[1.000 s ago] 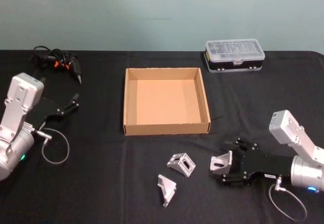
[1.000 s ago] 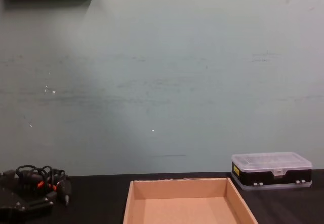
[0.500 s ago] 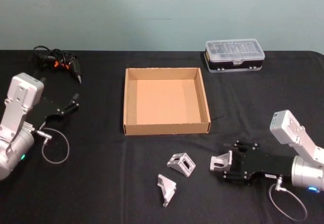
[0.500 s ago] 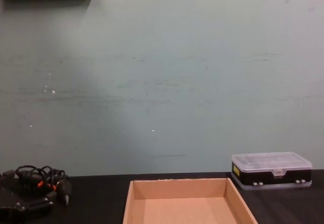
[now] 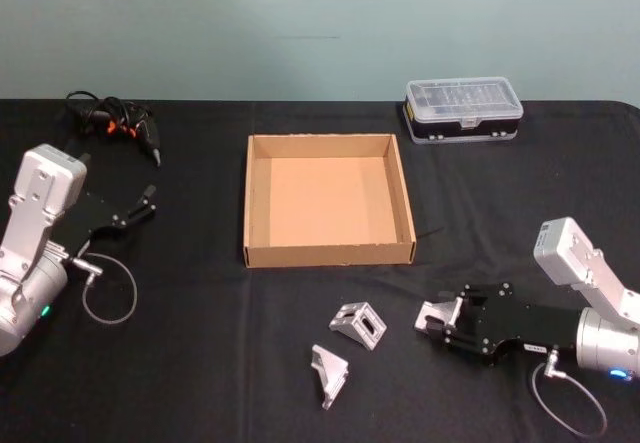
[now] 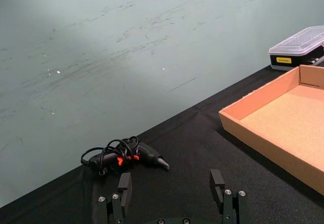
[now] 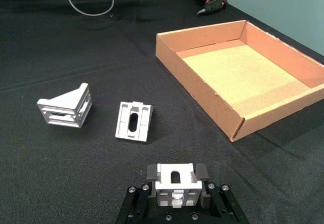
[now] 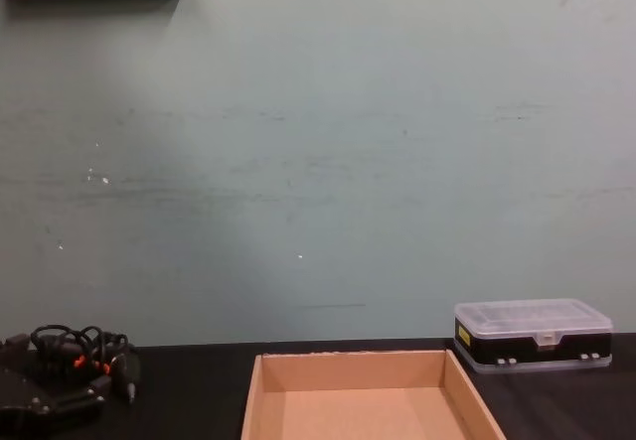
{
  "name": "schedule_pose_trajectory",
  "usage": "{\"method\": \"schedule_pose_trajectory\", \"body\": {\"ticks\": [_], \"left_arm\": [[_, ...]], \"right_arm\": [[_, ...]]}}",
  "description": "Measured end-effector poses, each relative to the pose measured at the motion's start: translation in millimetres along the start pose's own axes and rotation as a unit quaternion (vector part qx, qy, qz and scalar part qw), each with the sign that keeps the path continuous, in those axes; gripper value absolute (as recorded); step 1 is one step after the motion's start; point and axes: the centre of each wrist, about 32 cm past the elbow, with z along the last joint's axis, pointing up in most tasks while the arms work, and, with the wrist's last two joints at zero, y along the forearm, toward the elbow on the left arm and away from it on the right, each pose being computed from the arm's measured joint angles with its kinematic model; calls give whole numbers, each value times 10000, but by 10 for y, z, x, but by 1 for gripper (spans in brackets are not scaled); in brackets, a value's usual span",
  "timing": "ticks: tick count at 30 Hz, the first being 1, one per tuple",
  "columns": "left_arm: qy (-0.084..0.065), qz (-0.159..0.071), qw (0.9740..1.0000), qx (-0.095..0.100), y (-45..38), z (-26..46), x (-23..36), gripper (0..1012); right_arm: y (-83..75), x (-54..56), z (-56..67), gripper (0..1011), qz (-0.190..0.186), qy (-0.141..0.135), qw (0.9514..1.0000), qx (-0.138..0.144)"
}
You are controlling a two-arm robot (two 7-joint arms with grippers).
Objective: Use one hand to pick up the angle iron from the table and place it into the box.
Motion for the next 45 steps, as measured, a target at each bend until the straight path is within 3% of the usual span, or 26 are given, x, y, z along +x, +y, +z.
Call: {"method": "schedule_pose_trajectory", "body": {"ticks": [13, 22, 29, 37, 45], "left_arm": [[0, 0, 10000, 0, 0, 0, 0, 1011], [0, 0, 10000, -1, 0, 0, 0, 1011], [0, 0, 10000, 0, 0, 0, 0, 1011], [0, 1, 10000, -1, 0, 0, 0, 1011], [0, 1, 10000, -1, 0, 0, 0, 1011]], "right_arm": [[-1, -1, 1, 451, -2, -2, 10000, -1], [-65, -64, 191, 451, -392, -54, 9989, 236], [-90, -31, 337, 451, -464, -55, 9980, 433], [-11, 190, 564, 451, -594, -90, 9965, 573], [277, 482, 700, 451, -519, -42, 9976, 449]]}}
